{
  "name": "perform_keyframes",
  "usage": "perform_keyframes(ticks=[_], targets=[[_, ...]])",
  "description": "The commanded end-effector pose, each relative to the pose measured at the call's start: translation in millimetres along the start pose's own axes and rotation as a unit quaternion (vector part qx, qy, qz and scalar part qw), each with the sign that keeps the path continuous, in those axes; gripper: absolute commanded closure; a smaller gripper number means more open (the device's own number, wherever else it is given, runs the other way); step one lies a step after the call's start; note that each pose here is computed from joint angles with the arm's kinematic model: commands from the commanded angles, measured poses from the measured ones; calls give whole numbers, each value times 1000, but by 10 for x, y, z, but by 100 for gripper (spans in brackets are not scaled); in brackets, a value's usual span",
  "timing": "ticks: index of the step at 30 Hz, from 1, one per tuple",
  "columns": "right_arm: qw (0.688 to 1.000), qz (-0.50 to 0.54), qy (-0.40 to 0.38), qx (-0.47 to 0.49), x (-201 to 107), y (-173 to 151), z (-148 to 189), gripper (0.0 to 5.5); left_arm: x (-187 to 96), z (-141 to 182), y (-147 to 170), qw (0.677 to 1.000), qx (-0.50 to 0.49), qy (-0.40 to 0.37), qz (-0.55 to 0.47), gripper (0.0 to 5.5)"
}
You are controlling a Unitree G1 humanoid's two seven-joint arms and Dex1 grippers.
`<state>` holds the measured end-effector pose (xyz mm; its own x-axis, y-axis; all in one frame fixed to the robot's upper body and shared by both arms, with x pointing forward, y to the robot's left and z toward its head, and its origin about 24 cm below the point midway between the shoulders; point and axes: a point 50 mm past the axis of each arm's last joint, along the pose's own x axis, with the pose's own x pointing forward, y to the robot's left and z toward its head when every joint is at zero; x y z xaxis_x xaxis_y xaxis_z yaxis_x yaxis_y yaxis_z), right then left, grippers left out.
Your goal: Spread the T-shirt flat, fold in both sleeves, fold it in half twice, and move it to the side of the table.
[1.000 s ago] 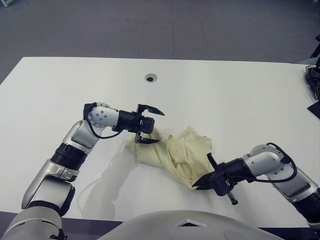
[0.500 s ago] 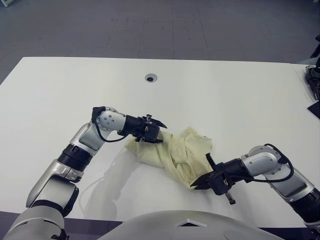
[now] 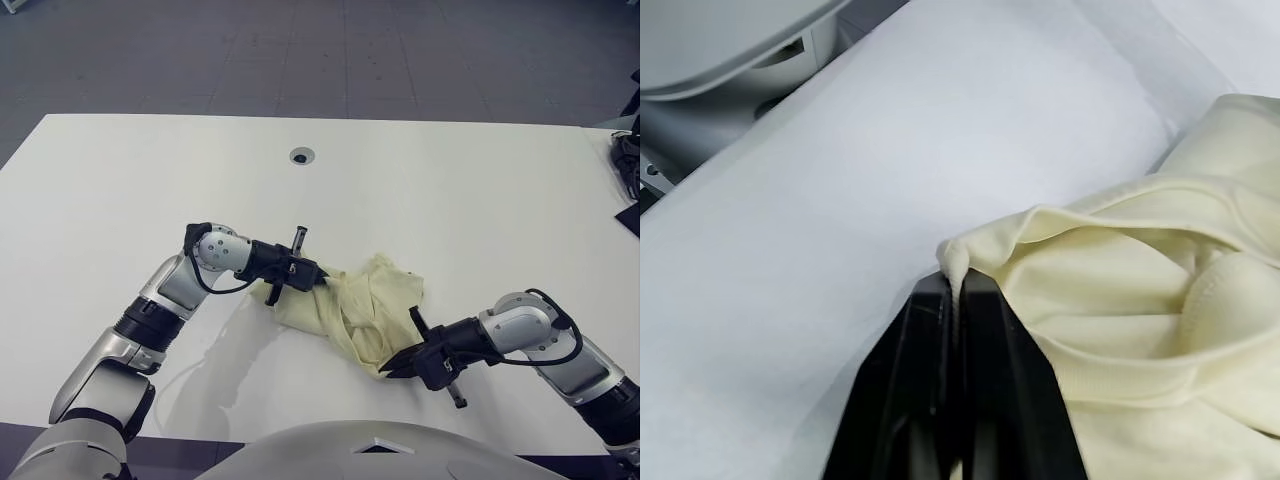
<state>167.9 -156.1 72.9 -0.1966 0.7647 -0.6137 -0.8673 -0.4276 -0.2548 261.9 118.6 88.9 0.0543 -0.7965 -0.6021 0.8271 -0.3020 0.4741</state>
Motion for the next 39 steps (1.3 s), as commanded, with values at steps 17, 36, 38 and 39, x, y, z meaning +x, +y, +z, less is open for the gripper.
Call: perform_keyframes(ticks=[17,36,38,39], targets=[[820,-548,52,-158,-1605,-1532,259,550,-1181,539,1132,950,57,-23,308,549],[512,-801,208,-230,-2633,-2146,420,550,-1588,445,2104,774,171,160,588,549],[521,-793,203,-243,-2597,-2142,419,550,-1527,390,2017,794,185,156,558,549],[535,-782,202,-245,-2545,-2127,374,550,-1462,337,1938,810,191,154,533,549]])
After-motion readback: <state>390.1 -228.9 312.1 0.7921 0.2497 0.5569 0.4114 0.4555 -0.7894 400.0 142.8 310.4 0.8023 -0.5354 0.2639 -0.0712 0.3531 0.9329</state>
